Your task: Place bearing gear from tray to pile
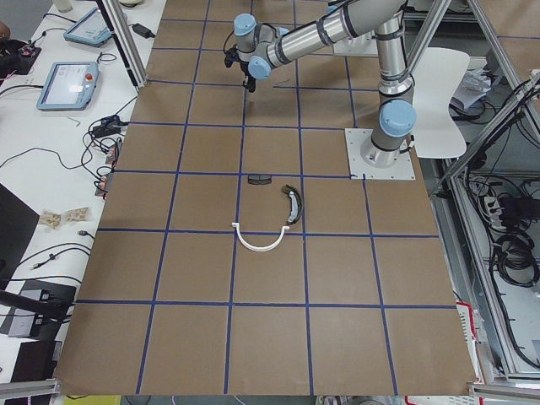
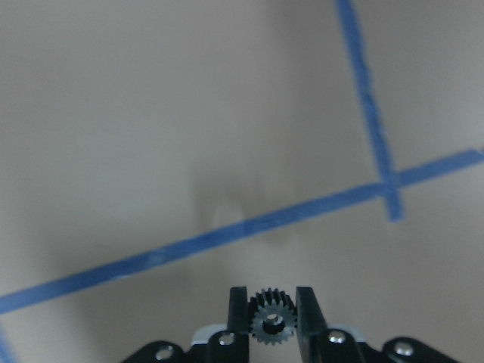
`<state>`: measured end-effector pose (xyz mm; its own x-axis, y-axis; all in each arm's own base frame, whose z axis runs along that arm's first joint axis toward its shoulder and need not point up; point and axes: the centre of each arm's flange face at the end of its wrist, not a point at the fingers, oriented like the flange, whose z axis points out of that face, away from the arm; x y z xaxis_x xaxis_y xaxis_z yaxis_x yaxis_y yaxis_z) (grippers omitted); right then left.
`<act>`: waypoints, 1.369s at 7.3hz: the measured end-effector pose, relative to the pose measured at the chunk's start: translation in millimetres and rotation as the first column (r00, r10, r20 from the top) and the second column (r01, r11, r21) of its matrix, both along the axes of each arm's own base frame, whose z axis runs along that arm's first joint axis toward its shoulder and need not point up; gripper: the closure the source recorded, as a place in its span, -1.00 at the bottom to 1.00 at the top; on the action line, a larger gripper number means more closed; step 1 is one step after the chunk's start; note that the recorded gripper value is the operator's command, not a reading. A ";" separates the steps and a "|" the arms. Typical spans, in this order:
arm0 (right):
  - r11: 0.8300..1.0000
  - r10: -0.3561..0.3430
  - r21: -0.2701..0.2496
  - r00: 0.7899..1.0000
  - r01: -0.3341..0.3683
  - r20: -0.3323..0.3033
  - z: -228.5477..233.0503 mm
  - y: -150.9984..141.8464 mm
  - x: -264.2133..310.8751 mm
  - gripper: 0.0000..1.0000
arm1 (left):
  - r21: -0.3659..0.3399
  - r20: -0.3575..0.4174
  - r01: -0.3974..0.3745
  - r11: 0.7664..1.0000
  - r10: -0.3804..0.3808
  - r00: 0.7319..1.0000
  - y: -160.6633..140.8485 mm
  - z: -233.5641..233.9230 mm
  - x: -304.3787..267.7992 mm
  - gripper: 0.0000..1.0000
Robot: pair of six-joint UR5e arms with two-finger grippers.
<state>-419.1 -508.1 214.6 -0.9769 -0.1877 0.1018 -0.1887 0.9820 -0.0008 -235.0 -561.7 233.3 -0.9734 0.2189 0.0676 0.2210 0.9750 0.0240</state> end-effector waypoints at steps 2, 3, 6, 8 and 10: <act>1.000 0.005 0.002 1.000 -0.005 0.018 54.3 -32.6 89.9 1.00 | 0.026 0.045 -0.118 0.993 0.117 0.992 -38.2 28.0 126.1 1.00; 1.000 0.009 0.009 0.999 -0.010 0.035 69.8 -48.3 154.4 1.00 | 0.035 0.089 -0.153 0.988 0.150 0.985 -44.5 35.3 198.9 1.00; 0.999 0.047 0.019 0.995 -0.049 0.089 73.4 -64.8 378.6 1.00 | 0.082 0.120 -0.229 0.970 0.219 0.968 -20.4 28.2 369.0 1.00; 0.999 0.026 0.018 0.992 -0.029 0.126 64.1 -51.9 533.8 1.00 | 0.134 0.095 -0.253 0.958 0.242 0.966 11.5 -0.7 428.8 1.00; 0.999 -0.049 -0.008 0.987 0.050 0.151 42.7 -23.0 667.4 1.00 | 0.176 0.076 -0.265 0.948 0.256 0.964 34.2 -24.1 442.1 1.00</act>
